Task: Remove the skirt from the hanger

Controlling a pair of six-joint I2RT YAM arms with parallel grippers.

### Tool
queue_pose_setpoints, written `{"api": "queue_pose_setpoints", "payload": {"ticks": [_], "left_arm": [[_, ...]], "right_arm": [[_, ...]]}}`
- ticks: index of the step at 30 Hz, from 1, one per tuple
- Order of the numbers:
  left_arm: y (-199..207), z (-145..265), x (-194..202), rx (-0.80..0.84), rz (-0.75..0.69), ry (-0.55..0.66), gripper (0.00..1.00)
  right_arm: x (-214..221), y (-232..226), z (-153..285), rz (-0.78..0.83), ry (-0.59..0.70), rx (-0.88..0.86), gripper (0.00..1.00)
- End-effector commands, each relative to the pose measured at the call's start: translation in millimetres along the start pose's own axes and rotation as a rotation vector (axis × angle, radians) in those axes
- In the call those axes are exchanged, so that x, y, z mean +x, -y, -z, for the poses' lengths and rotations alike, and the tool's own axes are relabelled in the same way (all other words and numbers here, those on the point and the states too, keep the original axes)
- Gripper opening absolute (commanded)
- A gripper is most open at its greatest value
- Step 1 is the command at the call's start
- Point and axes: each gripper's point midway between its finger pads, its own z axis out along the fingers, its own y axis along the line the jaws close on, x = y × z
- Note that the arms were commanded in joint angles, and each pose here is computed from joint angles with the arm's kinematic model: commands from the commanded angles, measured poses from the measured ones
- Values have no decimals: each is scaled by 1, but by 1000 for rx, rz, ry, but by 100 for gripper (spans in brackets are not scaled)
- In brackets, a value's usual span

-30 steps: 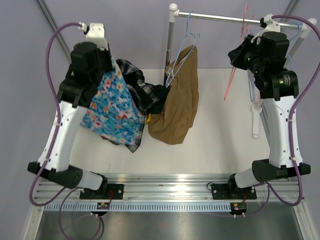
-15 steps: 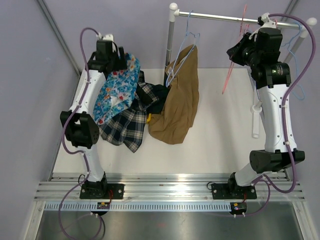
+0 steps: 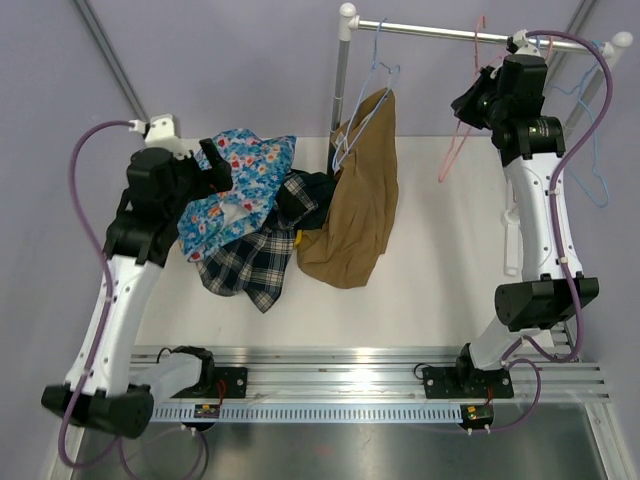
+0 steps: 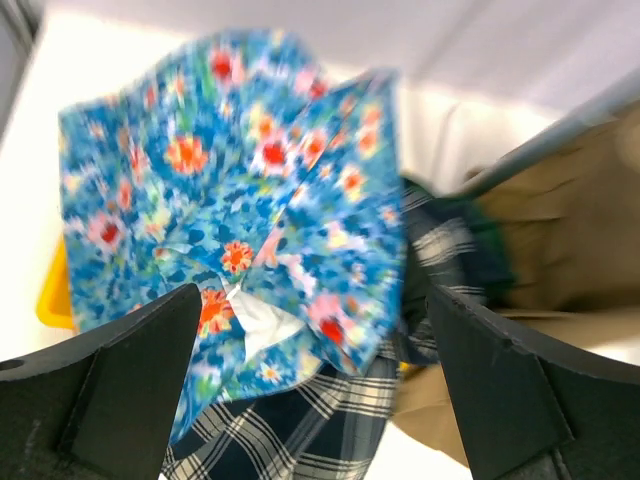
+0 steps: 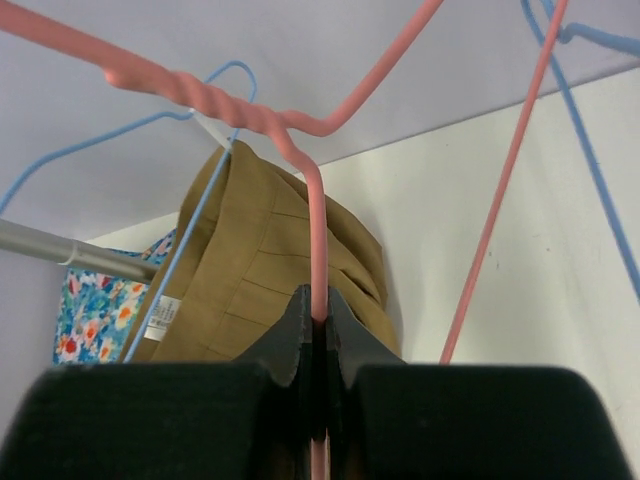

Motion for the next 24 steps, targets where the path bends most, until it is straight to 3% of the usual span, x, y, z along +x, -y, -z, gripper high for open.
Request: {"api": "queue_pose_setpoints", "payload": {"ticks": [1,3,4,6,7,10,13,16,19,24], "left_arm": [[-13,26,31,-15,-19,-39,99],[-16,40,34,-14,-40,-39,99],[-19,50,34,-25,-46,-31,99],[-27,60,47,-51,-63,-67,99],[-31,70,48,-59,-63,-56,99],[-45,78,80,-84,-83,-103,99],[-61,83,108,-130,-79,-112,99],[-60,86,121,-117,-46,-128,99],[-63,81,137,-131,-19,-161,99],[-70,87,139,-154,-6,-132,99]], "right_arm": [[3,13,4,-26,32,45,0],[2,12,16,-34,49,36,0],[4,13,17,-37,47,37,6],[2,11,29,-26,46,31,33],[-3,8,34,-20,57,22,70],[-18,3,57,-12,98,16,91],[-33,-10,79,-26,137,-27,96],[-39,-48,92,-49,120,-197,96],[-32,-95,95,0,91,-306,95],[0,-144,70,94,9,-311,94]]}}
